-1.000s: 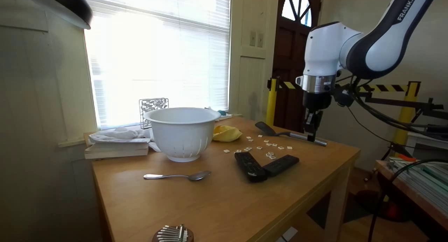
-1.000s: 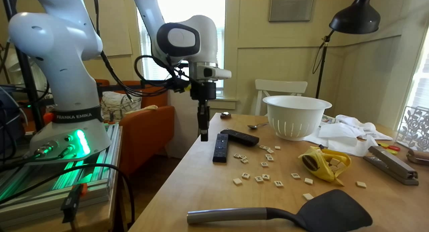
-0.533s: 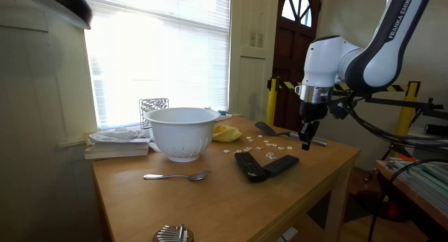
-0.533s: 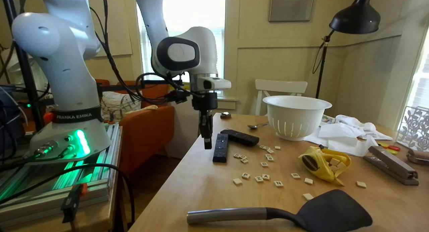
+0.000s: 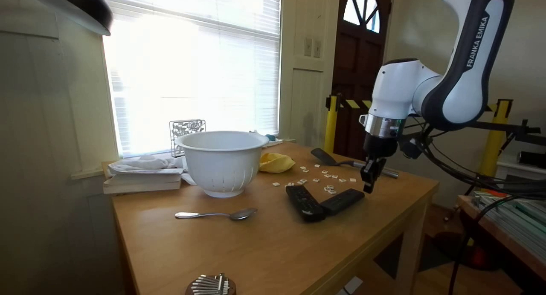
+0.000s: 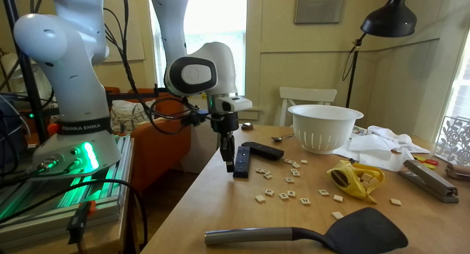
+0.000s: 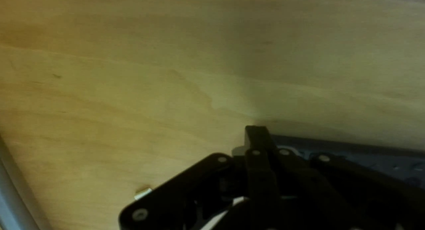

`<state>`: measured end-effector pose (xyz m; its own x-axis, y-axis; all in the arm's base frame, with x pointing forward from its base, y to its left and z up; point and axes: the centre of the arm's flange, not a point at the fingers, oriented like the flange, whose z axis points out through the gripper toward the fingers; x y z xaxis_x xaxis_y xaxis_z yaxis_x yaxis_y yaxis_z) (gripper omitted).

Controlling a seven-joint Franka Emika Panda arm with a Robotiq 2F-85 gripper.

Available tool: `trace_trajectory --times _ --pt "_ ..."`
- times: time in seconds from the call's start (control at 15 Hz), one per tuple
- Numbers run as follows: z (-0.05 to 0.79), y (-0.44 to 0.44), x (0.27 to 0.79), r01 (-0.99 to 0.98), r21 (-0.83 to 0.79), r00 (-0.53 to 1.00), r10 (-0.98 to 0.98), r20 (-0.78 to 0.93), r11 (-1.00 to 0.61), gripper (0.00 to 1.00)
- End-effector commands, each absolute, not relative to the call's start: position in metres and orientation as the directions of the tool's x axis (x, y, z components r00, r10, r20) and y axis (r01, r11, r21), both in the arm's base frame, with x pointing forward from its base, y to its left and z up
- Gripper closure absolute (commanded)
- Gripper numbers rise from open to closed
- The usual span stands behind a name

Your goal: Press the top button of the remote on the right

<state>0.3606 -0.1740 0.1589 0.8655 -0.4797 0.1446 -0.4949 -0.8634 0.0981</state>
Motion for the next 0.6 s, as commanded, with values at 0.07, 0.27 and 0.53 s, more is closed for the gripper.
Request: trace_trajectory --times 0.07,0.27,0.53 --pt "0.145 -0.179 0.363 -0.500 0.076 0.861 -0.485 0.155 -0.863 0.99" --pt "0.152 -0.181 0.364 -0.504 0.069 0.857 -0.488 0.163 -0.861 0.99" --pt "0.158 -0.181 0.365 -0.503 0.054 0.857 -0.490 0.158 -0.862 0.99"
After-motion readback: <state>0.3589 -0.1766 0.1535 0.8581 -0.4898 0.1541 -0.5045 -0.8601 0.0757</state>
